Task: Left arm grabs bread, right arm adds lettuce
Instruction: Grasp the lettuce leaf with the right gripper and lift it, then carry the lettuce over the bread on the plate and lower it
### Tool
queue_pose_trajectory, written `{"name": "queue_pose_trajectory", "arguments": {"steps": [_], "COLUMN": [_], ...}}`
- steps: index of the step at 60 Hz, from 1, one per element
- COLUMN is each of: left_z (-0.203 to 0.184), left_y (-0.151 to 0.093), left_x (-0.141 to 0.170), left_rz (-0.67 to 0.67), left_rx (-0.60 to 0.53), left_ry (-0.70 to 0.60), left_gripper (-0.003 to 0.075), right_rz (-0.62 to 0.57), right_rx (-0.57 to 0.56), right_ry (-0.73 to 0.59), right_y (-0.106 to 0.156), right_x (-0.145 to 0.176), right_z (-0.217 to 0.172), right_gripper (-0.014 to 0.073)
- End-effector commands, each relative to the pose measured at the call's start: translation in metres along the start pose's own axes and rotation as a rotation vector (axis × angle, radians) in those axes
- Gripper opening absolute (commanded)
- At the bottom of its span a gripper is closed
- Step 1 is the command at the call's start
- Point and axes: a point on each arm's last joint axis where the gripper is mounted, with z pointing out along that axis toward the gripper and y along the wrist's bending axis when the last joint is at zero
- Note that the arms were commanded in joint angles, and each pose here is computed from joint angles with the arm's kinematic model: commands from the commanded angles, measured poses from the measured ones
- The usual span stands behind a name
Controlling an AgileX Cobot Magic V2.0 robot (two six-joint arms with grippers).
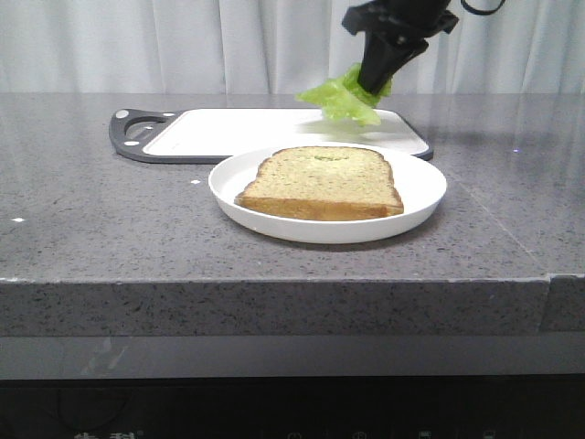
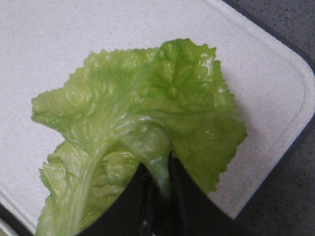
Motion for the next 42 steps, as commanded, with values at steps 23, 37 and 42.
{"name": "queue_pose_trajectory", "arguments": {"steps": [23, 37, 42], "left_z": [-0.002, -0.002, -0.002], "left_y": [0.000, 0.000, 0.000], "left_x": [-0.015, -0.015, -0.015], "left_rz": [-0.009, -0.009, -0.009], "left_rx": [-0.005, -0.005, -0.005], "left_ry": [-0.106, -0.106, -0.106], "left_gripper": [-0.0020, -0.0020, -0.0020], "right_rz": [0.031, 0.018, 0.016], "right_rx": [-0.082, -0.111, -0.131], "right_ry": [-0.094, -0.071, -0.043], "right_y": [0.038, 0.064, 0.076], "right_x": [-0.018, -0.011, -0.003], "right_z": [-0.119, -0.136, -0.140], "right_gripper": [-0.0058, -0.0058, -0.0058]}}
